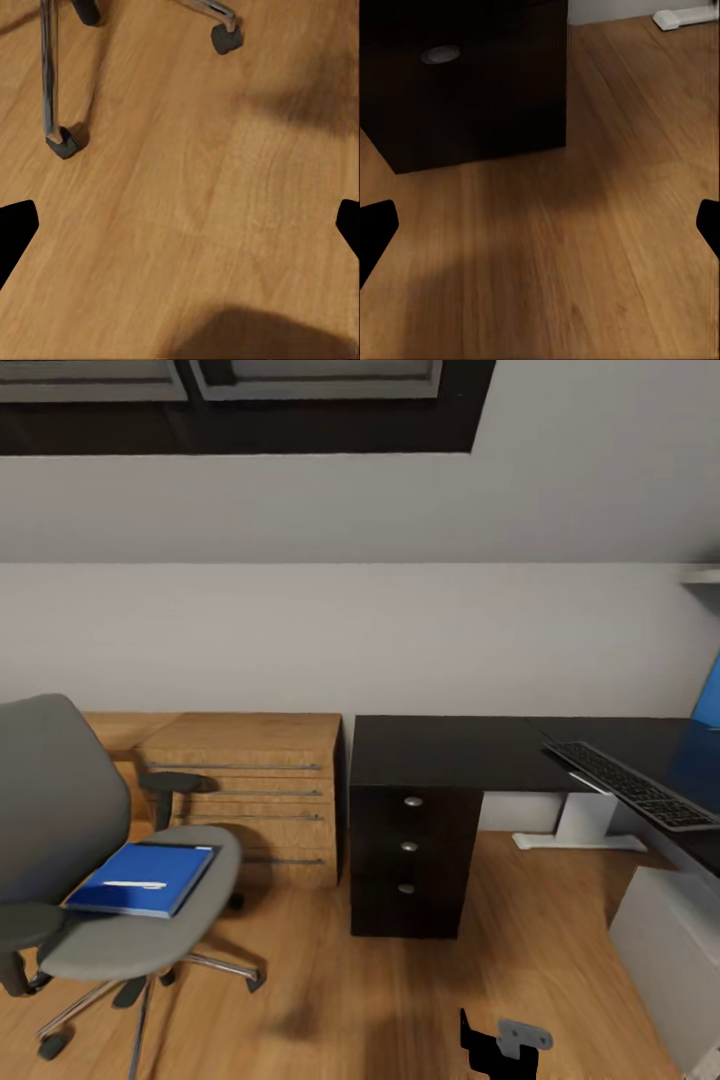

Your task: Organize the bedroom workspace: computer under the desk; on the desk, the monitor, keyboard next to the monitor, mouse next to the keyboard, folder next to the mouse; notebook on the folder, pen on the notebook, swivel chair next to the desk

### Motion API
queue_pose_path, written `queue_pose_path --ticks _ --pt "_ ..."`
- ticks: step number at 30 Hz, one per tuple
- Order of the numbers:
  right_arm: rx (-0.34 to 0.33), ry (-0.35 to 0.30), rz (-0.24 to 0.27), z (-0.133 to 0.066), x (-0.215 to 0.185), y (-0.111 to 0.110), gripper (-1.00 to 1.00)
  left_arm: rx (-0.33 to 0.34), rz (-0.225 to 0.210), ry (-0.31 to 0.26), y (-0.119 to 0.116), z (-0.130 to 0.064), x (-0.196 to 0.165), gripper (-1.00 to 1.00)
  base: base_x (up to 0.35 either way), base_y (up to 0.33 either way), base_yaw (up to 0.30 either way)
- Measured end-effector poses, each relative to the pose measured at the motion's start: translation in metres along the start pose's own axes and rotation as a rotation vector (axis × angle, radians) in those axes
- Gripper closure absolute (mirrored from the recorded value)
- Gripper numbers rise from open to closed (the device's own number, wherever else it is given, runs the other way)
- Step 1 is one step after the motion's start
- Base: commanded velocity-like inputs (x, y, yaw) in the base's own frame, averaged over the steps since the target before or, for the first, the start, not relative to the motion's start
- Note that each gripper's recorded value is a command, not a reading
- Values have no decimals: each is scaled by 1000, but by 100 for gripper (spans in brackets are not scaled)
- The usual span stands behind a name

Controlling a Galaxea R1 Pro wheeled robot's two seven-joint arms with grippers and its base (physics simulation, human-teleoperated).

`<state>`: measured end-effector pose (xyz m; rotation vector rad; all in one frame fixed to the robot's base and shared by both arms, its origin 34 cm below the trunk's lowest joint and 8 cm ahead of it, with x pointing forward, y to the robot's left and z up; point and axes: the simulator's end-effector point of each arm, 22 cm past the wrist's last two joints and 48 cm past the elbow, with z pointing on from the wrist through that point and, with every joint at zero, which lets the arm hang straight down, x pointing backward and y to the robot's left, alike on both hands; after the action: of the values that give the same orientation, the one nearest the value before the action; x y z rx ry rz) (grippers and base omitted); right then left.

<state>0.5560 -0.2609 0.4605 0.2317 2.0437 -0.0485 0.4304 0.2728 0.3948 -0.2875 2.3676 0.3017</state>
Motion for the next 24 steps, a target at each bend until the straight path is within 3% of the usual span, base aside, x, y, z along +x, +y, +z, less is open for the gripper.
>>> queue_pose_path --ticks 13,19,24 --pt "-1 0 -1 0 0 0 -100 3 -3 4 -3 -1 1 -100 240 -185 -297" --pt "-2 0 -1 -1 -4 1 -100 4 -10 -6 -4 -3 -6 -100 62 -53 -270" --pt "-2 0 -1 -4 -13 2 -100 1 -10 2 -2 -9 -12 -100 5 -5 -56"
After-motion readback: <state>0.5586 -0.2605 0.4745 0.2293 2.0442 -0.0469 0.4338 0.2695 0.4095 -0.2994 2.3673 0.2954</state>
